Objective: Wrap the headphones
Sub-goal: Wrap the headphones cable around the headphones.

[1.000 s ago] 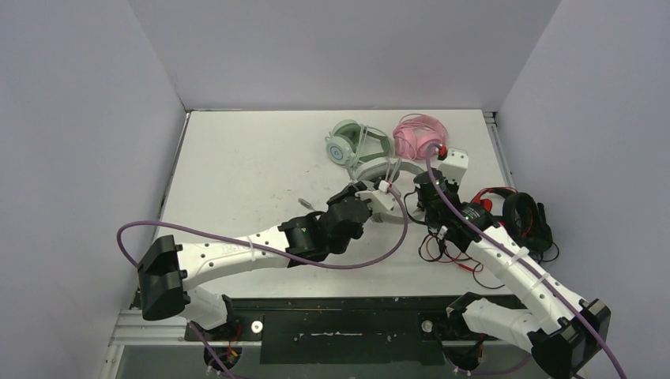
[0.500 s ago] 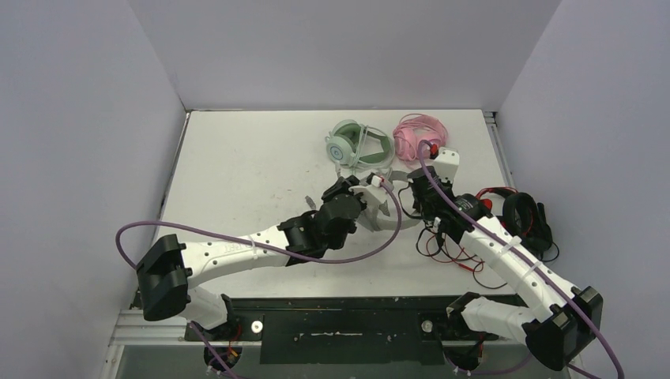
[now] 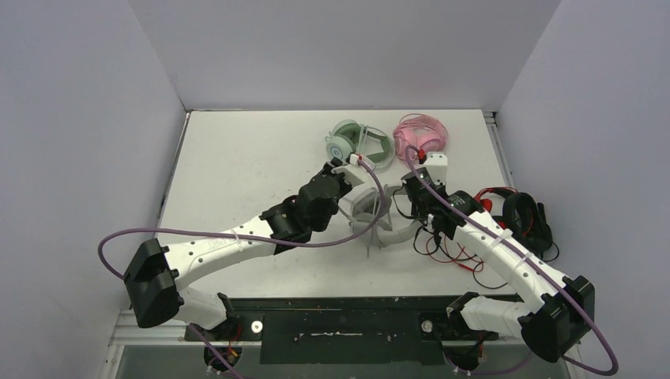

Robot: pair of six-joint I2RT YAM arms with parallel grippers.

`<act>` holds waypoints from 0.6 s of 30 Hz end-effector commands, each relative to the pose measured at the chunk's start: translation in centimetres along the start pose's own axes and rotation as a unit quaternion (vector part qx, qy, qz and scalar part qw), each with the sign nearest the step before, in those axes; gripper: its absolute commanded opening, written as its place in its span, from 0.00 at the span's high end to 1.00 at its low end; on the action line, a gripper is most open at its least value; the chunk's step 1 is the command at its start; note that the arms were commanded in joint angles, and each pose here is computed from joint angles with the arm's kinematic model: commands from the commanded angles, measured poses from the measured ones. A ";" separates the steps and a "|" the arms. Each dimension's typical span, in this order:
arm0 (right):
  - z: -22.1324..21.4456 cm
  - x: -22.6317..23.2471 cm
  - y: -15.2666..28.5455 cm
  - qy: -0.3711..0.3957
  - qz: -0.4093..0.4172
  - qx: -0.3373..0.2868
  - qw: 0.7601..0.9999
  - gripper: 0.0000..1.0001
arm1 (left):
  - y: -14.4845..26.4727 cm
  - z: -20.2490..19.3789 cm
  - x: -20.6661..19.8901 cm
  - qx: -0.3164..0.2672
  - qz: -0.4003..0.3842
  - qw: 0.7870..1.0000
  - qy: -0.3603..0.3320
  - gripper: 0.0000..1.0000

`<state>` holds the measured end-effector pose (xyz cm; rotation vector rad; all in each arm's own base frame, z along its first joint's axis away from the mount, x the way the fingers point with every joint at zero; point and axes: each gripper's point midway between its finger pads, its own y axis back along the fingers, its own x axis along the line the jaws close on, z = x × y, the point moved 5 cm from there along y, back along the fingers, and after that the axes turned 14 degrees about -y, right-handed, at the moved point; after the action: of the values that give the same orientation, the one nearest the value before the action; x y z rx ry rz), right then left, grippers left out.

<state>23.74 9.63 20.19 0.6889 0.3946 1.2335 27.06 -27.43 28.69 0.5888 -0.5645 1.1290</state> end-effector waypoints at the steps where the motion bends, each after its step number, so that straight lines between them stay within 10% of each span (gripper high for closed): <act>1: 1.1 0.9 0.6 -0.005 0.034 -0.017 0.999 1.00 | -0.2 1.0 0.9 -0.032 -0.025 0.999 0.034 0.82; 9: 1.7 1.3 1.9 -0.005 0.081 -0.016 0.997 1.00 | -1.8 -0.2 -1.1 -0.016 -0.151 0.984 0.092 0.94; 18: 2.0 0.9 1.4 -0.010 0.078 -0.010 0.997 1.00 | 2.2 -4.3 4.1 -0.023 -0.067 0.958 0.279 0.66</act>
<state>23.11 9.62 20.45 0.7148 0.4577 1.3227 27.81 -24.06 25.21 0.5009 -0.2016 0.9968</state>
